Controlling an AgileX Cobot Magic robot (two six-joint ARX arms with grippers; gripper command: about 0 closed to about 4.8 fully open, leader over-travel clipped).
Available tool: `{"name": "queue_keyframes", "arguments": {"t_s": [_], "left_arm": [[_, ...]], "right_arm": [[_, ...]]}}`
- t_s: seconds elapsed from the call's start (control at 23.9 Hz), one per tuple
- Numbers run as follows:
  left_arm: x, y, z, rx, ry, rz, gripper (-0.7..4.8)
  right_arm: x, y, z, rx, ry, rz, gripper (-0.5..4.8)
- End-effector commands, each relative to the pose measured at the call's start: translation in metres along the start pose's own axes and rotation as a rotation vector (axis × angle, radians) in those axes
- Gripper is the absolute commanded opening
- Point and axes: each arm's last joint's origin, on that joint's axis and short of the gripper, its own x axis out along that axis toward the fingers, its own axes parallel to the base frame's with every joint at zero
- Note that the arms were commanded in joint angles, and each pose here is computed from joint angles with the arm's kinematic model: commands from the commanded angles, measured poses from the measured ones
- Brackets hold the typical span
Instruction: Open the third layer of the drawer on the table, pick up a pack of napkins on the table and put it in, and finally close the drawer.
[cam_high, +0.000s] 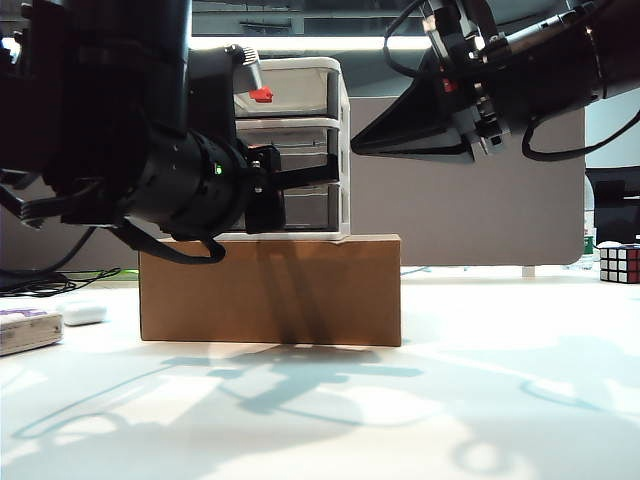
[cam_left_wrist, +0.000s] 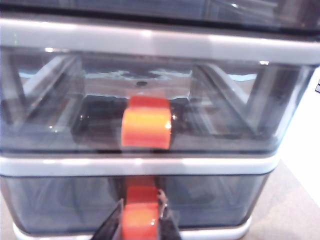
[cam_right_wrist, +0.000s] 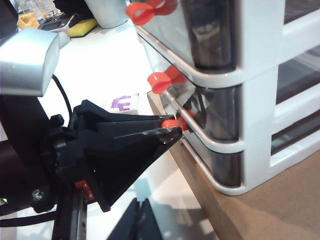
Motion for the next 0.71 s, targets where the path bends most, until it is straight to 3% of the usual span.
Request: {"name": "queue_keyframes", "arguments": {"t_s": [0.04, 0.38, 0.71], "left_arm": [[0.001, 0.0, 0.002, -0.01, -0.014, 0.004, 0.11], [0.001, 0.0, 0.002, -0.01, -0.014, 0.005, -0.06], [0.0, 0.0, 0.002, -0.011, -0.014, 0.007, -0.06]], "right_arm": [[0.0, 0.0, 0.003, -0.005, -0.012, 0.002, -0.05], [0.0, 0.001, 0.008, -0.033, -0.051, 0.003, -0.06], [0.013, -0.008, 0.046, -0.074, -0.123, 0.014, -0.05]]}}
